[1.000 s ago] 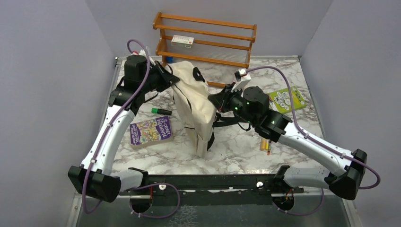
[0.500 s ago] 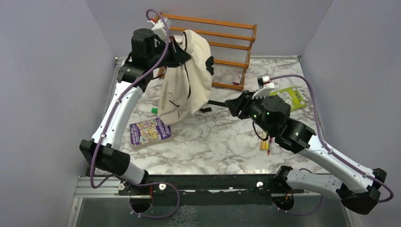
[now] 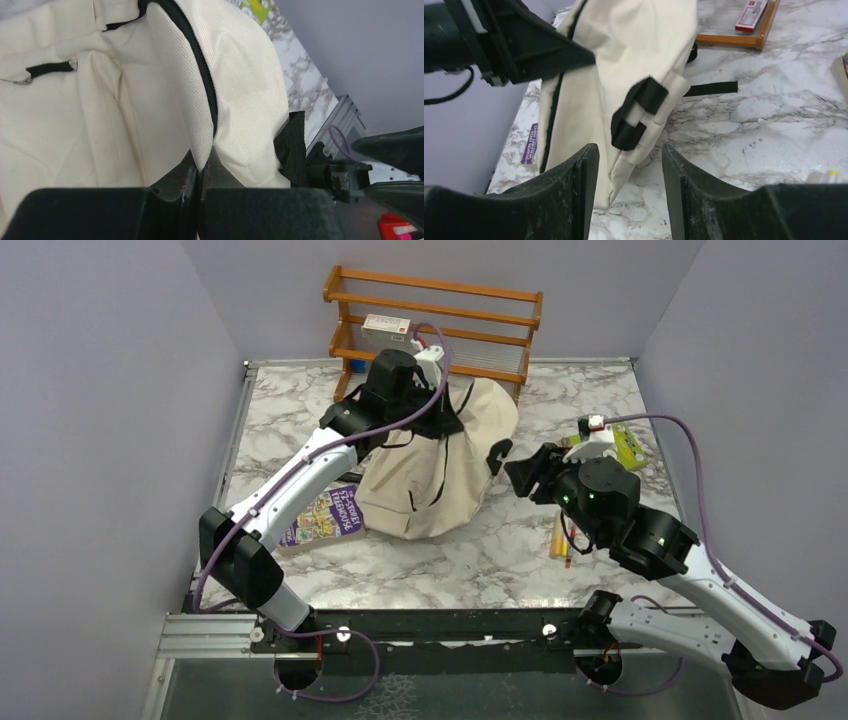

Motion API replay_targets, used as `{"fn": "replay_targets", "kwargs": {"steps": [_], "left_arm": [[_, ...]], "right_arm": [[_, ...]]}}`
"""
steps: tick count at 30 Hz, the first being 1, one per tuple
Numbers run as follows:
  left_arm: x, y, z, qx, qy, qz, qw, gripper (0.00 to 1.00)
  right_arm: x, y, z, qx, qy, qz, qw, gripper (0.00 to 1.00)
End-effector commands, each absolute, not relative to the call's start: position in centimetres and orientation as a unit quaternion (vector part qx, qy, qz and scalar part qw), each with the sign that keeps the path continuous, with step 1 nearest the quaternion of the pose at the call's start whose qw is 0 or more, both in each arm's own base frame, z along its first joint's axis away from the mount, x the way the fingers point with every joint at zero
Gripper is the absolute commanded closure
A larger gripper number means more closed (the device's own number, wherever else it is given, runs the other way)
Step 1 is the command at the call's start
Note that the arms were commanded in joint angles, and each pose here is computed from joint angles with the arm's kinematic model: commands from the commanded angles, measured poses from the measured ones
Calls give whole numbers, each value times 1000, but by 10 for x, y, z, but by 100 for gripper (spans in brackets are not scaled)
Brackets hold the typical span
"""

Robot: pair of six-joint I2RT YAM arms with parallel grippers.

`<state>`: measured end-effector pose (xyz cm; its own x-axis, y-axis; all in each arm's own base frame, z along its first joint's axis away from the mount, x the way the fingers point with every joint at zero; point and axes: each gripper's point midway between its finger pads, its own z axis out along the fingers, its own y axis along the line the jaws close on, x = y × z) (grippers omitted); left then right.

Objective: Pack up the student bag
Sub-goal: Adjust the student bag at the center of the board, then unzip the student bag at the center of the board.

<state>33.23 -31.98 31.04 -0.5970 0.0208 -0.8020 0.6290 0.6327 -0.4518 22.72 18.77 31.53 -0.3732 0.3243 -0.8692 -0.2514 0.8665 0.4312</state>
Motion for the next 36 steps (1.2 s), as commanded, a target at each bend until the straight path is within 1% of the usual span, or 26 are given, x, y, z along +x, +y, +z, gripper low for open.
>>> {"fn": "replay_targets", "kwargs": {"steps": [1,5,10,13,16,19,20,24,28,31,33,36], "left_arm": [[331,-333,284,203,817,-361,401,100],[313,-355,248,213,826,-367,370,99],[282,-386,206,226,829,-391,330,85],[270,-397,188,231,829,-399,317,72],[268,-398,181,229,828,-401,317,58],[269,-391,184,229,828,-390,331,49],[271,-387,187,228,829,-382,339,48],[284,-355,201,197,835,-343,382,45],[302,-296,210,123,846,-304,420,43],[314,-239,206,54,858,-258,441,41],[314,-206,198,22,865,-227,446,40],[306,-177,191,-3,871,-204,448,39]], "right_arm": [[218,159,303,60,801,225,552,45],[207,142,308,85,796,231,553,45],[198,125,307,102,794,228,554,45],[195,122,302,104,798,225,549,45],[194,123,300,100,802,225,545,44],[194,125,299,90,803,226,544,43],[193,127,300,82,803,227,544,43],[192,141,300,45,803,245,541,40],[195,164,291,13,813,259,522,40],[200,189,278,-19,827,264,497,40],[204,211,265,-39,837,273,473,41],[210,251,240,-64,848,303,431,42]]}}
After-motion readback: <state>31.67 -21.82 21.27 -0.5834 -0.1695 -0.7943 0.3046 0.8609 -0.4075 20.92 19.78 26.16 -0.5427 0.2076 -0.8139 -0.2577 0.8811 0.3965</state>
